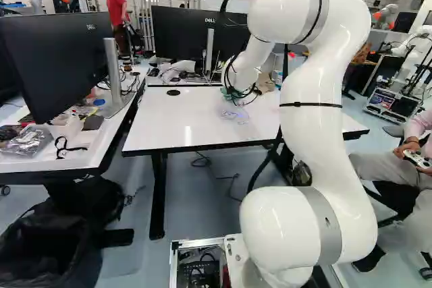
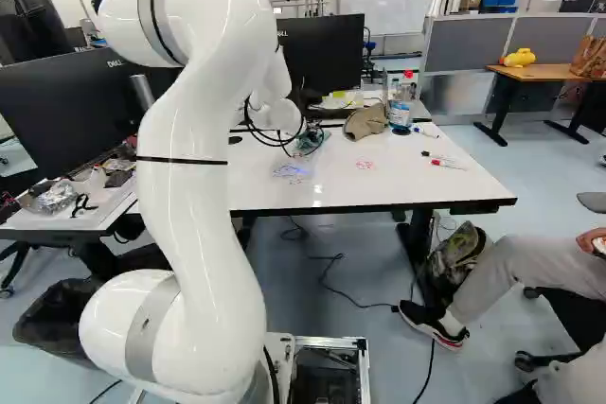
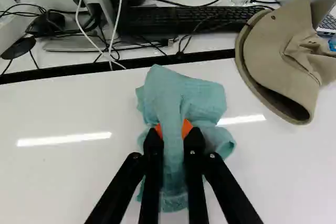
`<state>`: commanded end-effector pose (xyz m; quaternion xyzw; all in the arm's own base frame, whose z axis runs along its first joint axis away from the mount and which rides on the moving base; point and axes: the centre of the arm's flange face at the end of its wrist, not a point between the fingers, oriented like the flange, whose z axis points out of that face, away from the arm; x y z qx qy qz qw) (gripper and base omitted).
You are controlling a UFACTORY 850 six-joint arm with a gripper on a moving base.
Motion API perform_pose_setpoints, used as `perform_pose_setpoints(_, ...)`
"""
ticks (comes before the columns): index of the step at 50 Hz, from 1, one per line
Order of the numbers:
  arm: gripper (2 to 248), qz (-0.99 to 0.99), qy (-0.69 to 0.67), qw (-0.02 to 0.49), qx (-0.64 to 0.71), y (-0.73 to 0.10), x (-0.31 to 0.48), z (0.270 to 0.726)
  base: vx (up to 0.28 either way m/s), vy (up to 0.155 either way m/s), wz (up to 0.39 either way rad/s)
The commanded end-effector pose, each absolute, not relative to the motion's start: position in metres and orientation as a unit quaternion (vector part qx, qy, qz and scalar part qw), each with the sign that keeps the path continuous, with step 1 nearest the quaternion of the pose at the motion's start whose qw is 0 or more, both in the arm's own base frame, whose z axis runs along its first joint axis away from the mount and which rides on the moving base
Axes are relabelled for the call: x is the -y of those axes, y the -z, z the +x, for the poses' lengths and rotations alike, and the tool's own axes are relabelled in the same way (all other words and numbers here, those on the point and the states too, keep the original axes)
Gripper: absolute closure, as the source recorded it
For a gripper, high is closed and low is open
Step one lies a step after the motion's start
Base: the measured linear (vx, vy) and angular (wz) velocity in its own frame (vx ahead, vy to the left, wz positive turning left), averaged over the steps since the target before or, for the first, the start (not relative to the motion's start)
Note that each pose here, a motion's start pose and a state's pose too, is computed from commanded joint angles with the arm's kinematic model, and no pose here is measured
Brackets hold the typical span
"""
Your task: Clean the table with the green towel
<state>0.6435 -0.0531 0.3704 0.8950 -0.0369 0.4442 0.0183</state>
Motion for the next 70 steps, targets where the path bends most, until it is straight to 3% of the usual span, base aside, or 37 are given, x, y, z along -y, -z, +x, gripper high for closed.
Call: perform_pose_setpoints(70, 200, 0.866, -0.498, 0.020, 0.035, -0.457, 0.050, 0.622, 0.000, 0.000, 0.000)
